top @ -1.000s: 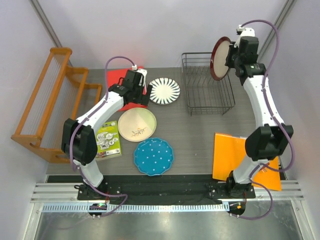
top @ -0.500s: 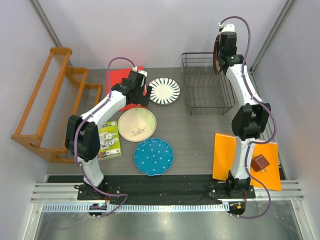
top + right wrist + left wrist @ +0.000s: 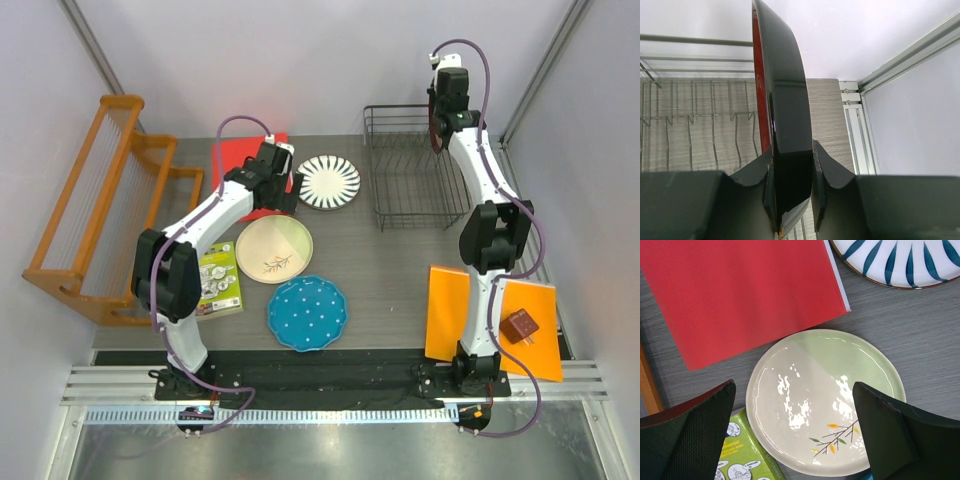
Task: Load the plates into the dish rack
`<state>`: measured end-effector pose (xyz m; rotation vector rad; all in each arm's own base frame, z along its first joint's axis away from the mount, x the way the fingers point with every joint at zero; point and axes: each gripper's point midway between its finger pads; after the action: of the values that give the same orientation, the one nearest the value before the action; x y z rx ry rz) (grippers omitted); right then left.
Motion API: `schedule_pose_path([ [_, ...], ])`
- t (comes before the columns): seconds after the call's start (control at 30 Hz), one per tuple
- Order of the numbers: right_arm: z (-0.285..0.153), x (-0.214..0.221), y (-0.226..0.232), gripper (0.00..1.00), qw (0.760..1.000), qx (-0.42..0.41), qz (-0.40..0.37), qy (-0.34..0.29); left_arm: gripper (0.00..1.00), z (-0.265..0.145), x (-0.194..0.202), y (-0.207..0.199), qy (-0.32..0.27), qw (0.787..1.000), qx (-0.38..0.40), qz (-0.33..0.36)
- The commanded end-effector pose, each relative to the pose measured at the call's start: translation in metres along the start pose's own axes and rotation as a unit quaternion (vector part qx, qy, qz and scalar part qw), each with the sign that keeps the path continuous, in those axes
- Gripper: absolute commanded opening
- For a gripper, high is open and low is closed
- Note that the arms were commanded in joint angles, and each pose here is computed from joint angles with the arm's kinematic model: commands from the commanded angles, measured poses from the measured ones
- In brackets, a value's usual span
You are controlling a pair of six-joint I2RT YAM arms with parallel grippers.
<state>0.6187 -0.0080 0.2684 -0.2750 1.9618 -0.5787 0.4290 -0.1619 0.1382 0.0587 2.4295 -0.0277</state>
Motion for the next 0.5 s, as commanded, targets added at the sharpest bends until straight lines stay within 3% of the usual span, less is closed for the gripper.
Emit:
schedule_pose_path([
  [0.0,-0.021,-0.068,-0.044,0.01,0.993,0.058,0.031,-0.101,0.99,-0.002,-0.013,-0.003,-0.015,1.0,-0.001,-0.002],
  [0.47,0.017,-0.016,-0.008,0.01,0.999,0.033,0.016,-0.04,0.99,-0.005,-0.006,-0.001,-0.003,1.0,0.001,0.01],
])
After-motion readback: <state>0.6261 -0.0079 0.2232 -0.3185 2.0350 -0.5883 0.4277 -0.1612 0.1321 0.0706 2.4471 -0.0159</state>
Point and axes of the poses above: each gripper's point midway between its finger pads, its own z axis out along the fingers, its own y axis along the line the jaws close on, x = y × z, and after that the axes turned 13 degrees about -z, right-handed
